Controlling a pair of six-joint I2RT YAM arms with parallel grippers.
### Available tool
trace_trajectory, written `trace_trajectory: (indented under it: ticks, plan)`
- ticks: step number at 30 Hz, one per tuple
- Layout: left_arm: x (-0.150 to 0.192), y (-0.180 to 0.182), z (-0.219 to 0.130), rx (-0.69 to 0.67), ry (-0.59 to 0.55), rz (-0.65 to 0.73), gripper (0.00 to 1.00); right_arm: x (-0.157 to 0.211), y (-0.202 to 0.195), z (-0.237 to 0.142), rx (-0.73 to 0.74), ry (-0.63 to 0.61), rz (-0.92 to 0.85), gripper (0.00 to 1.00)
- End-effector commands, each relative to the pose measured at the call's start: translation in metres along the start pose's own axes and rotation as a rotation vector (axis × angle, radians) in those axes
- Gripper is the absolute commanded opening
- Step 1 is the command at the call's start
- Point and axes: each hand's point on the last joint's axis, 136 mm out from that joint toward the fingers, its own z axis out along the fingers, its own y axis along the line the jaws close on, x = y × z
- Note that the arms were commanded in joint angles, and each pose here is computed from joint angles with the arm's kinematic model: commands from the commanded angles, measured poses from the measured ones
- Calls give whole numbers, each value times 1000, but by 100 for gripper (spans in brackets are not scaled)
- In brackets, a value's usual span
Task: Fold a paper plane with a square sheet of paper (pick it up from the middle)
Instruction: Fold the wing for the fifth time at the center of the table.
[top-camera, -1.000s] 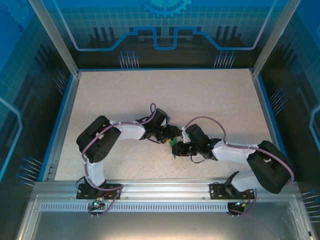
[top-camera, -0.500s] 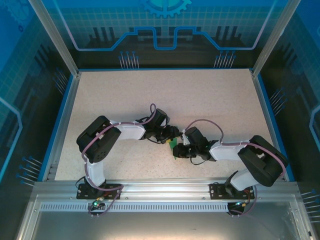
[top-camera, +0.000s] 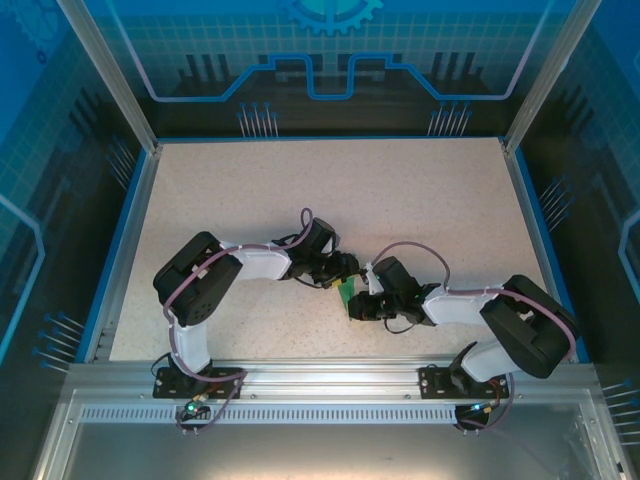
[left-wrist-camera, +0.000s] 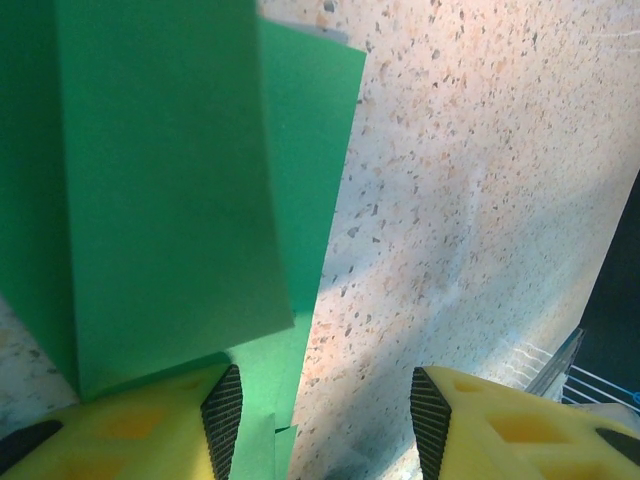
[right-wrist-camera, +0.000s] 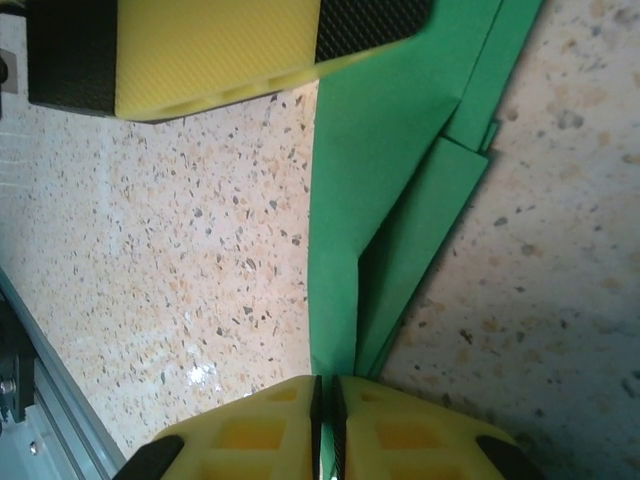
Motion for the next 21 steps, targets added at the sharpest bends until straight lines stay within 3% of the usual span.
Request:
trace_trajectory:
  ticks: [1, 10, 21]
  plan:
    - [-2, -7, -3, 19, -17, 2, 53, 63, -25, 0, 71, 240, 39, 14]
    - [-2, -4, -3, 7, -25, -11, 53, 72, -12, -6, 52, 256, -34, 13]
    - [0, -2, -4, 10, -18, -7, 53, -1, 18, -42, 62, -88, -29, 17]
